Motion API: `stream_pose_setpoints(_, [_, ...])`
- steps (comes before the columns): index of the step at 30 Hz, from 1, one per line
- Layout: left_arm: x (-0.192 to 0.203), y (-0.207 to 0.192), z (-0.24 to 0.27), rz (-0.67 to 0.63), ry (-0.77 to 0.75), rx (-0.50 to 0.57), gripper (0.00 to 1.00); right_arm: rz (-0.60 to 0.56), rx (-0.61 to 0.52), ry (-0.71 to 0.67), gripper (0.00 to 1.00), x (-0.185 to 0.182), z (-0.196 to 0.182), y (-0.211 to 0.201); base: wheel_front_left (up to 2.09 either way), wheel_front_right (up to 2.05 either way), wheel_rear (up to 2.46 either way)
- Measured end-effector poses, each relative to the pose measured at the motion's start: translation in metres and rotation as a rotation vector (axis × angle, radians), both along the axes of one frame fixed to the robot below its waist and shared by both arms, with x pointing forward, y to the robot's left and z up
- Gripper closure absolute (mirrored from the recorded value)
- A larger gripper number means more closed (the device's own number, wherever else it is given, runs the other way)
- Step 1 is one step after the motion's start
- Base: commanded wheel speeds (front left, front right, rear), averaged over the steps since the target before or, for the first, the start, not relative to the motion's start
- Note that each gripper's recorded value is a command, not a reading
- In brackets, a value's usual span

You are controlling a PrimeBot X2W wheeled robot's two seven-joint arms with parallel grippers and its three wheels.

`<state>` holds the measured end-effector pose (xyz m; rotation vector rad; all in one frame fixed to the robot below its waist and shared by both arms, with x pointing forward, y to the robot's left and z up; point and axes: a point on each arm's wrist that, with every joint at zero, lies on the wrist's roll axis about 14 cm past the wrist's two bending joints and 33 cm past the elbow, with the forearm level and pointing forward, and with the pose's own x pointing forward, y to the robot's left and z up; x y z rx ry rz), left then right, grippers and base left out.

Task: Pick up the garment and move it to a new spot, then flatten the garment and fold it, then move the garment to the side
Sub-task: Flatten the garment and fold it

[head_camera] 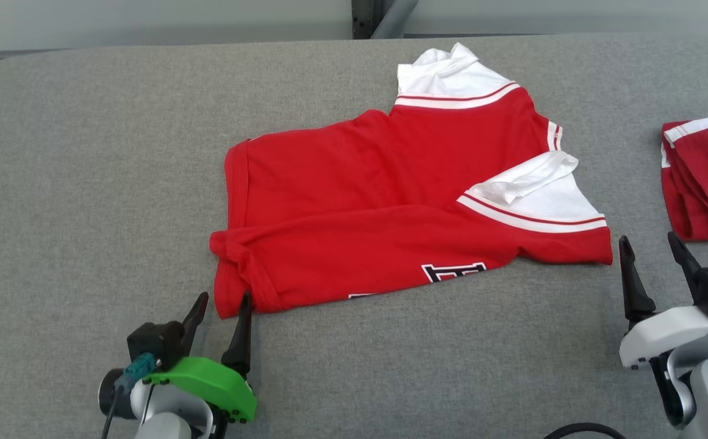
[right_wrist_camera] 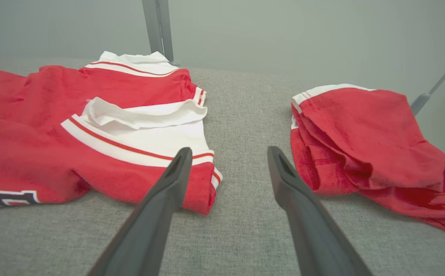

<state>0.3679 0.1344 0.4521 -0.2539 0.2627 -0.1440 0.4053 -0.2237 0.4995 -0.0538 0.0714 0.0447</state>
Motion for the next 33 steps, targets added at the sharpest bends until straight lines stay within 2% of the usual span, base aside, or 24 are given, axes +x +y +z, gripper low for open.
stream_pose_setpoints(6, [0.014, -0.001, -0.022, -0.011, 0.091, -0.009, 0.0, 0.005, 0.007, 0.092, 0.0, 0.026, -0.028, 0.0, 0.0, 0.0, 0.0])
stream_pose_setpoints(12, [0.021, -0.001, -0.036, -0.013, 0.146, -0.028, 0.0, 0.04, 0.039, 0.203, 0.0, 0.033, -0.063, 0.018, 0.0, 0.0, 0.0])
stream_pose_setpoints(22, [0.019, -0.017, -0.04, -0.052, 0.192, -0.088, 0.0, 0.096, 0.093, 0.263, 0.0, 0.034, -0.074, 0.035, 0.0, 0.0, 0.0])
stream_pose_setpoints(23, [0.018, -0.022, -0.04, -0.066, 0.199, -0.1, 0.02, 0.098, 0.099, 0.267, 0.04, 0.033, -0.074, 0.035, 0.0, 0.0, 0.0])
stream_pose_setpoints(24, [0.017, -0.028, -0.039, -0.083, 0.202, -0.113, 0.46, 0.102, 0.105, 0.268, 0.47, 0.033, -0.074, 0.036, 0.0, 0.0, 0.0])
stream_pose_setpoints(25, [0.016, -0.033, -0.037, -0.096, 0.205, -0.125, 0.63, 0.105, 0.111, 0.266, 0.63, 0.034, -0.072, 0.037, 0.0, 0.0, 0.0])
stream_pose_setpoints(26, [0.016, -0.033, -0.037, -0.096, 0.205, -0.125, 0.93, 0.105, 0.111, 0.266, 1.0, 0.034, -0.072, 0.037, 0.0, 0.0, 0.0])
stream_pose_setpoints(27, [0.015, -0.036, -0.037, -0.1, 0.207, -0.14, 1.0, 0.108, 0.119, 0.266, 1.0, 0.033, -0.071, 0.038, 0.0, 0.0, 0.0])
stream_pose_setpoints(33, [0.012, -0.03, -0.029, -0.113, 0.224, -0.184, 1.0, 0.121, 0.212, 0.262, 1.0, 0.032, -0.053, 0.038, 0.0, 0.0, 0.0])
